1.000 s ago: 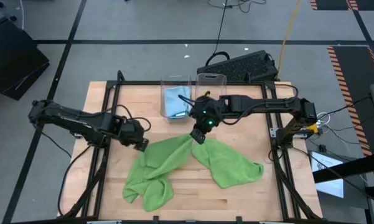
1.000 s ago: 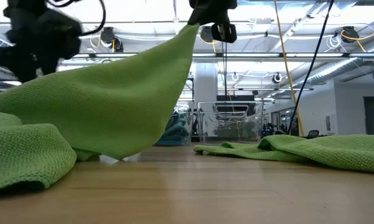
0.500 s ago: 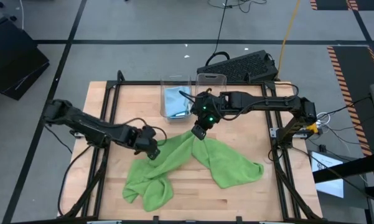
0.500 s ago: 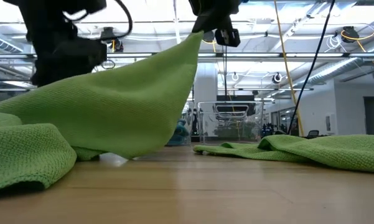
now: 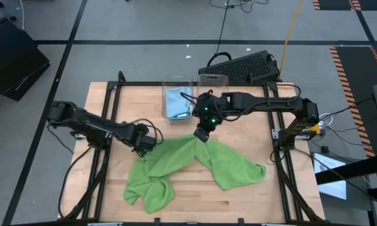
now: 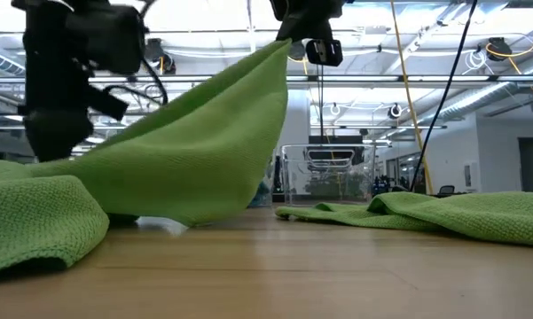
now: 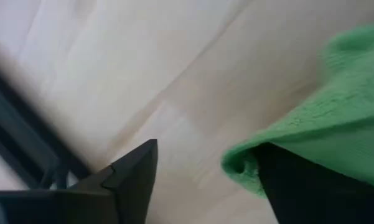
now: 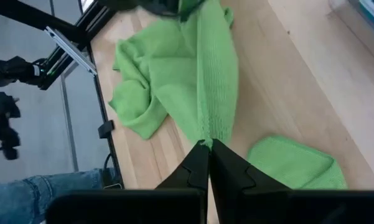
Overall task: Fold microfiber towels
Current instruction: Fold the top left green microfiber towel
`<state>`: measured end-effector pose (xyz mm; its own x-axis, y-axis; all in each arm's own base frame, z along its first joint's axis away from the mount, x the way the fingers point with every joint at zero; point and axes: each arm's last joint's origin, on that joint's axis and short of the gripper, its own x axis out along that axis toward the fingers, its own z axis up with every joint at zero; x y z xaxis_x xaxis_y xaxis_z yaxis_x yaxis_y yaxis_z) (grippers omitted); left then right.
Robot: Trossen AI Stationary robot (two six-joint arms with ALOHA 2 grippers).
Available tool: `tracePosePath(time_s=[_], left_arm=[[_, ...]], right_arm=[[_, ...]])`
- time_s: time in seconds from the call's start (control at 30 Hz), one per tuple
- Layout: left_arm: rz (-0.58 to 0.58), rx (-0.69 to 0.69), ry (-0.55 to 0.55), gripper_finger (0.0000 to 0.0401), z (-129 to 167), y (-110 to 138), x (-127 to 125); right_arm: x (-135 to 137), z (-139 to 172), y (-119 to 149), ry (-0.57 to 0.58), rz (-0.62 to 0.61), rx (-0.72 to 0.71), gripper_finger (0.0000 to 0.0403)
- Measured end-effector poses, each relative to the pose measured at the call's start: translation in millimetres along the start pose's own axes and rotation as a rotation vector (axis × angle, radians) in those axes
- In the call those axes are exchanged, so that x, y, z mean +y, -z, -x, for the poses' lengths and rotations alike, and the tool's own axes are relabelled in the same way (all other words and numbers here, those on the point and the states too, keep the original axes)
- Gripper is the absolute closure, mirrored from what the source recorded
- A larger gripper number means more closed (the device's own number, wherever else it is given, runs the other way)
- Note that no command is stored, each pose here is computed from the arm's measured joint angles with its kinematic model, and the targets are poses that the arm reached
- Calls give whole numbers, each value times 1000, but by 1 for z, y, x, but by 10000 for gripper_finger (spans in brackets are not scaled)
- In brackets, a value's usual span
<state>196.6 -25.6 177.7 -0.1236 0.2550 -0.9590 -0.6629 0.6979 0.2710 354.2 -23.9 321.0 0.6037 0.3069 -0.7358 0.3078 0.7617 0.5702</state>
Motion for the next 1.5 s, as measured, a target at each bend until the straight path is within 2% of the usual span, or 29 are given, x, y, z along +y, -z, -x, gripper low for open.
tracePosePath(time_s=[0.1, 0.2, 0.33, 0.43, 0.57, 0.63, 0.8, 0.93, 1.03, 1.23, 1.5], left_arm=[[-39, -92, 144, 167, 19, 1, 10], [-49, -162, 240, 195, 35, 6, 23], [28, -208, 256, 234, 42, 13, 44], [97, -253, 310, 256, 41, 13, 53], [141, -352, 488, 253, 37, 6, 48], [168, -350, 525, 235, 28, 4, 43], [273, -243, 487, 171, -1, -1, 30], [277, -255, 502, 132, -9, -10, 17], [271, -264, 517, 117, -16, -18, 6], [364, -106, 441, 122, -38, -18, -3], [370, -147, 372, 177, -39, -19, -3]], right_arm=[[-1, 0, 1, 6, -2, 9, 403], [-2, 0, 3, 15, -9, 28, 403], [-2, 0, 3, 17, -9, 31, 403], [-2, 0, 3, 14, -9, 28, 403], [-1, 0, 2, 11, -10, 22, 403], [-1, 0, 2, 8, -8, 17, 403], [-1, 0, 2, 7, -25, 15, 403], [0, 0, 1, 5, -32, 13, 403], [0, 0, 1, 6, -31, 12, 403], [0, 0, 1, 6, -32, 13, 403], [-1, 0, 2, 8, -35, 17, 403]])
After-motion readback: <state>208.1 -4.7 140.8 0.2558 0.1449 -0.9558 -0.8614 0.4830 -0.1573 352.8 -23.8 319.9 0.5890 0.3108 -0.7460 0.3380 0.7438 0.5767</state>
